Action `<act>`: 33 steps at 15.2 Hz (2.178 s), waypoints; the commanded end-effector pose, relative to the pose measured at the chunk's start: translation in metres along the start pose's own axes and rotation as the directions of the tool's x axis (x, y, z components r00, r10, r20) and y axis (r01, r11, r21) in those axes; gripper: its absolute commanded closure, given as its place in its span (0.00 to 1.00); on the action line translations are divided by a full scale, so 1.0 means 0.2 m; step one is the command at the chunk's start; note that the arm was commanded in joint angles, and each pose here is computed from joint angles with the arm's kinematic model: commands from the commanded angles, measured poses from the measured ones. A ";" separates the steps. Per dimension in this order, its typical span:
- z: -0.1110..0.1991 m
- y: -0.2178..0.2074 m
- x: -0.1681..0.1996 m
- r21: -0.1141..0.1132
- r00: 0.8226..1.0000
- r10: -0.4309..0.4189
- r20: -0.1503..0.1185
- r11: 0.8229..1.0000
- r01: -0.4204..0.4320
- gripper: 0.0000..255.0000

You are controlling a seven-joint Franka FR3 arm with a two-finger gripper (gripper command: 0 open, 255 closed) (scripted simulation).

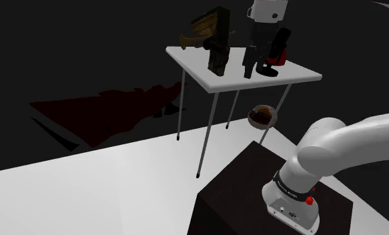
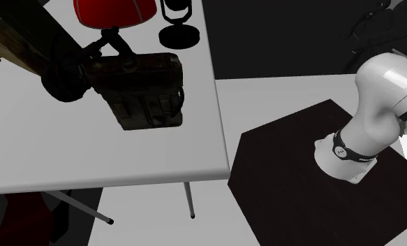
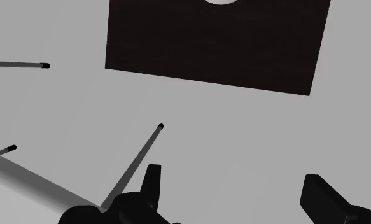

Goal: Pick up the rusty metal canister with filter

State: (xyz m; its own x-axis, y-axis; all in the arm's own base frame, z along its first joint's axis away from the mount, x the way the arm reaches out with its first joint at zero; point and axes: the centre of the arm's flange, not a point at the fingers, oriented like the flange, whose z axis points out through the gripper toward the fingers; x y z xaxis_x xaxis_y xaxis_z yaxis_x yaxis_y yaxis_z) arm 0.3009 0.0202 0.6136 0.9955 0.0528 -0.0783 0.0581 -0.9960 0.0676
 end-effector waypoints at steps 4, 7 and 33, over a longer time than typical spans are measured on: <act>-0.03 0.11 0.16 0.010 1.000 0.025 -0.002 1.000 -0.025 0.00; -0.05 0.23 0.32 0.021 0.999 0.050 -0.004 0.999 -0.050 0.00; 0.01 1.02 1.24 0.084 0.980 0.199 -0.010 0.977 -0.197 0.00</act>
State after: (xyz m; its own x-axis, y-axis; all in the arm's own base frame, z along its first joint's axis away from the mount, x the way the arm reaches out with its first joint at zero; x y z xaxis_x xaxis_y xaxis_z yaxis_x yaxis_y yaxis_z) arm 0.5595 -0.1705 0.6125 0.9879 -0.1455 -0.0540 -0.1458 -0.9893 -0.0019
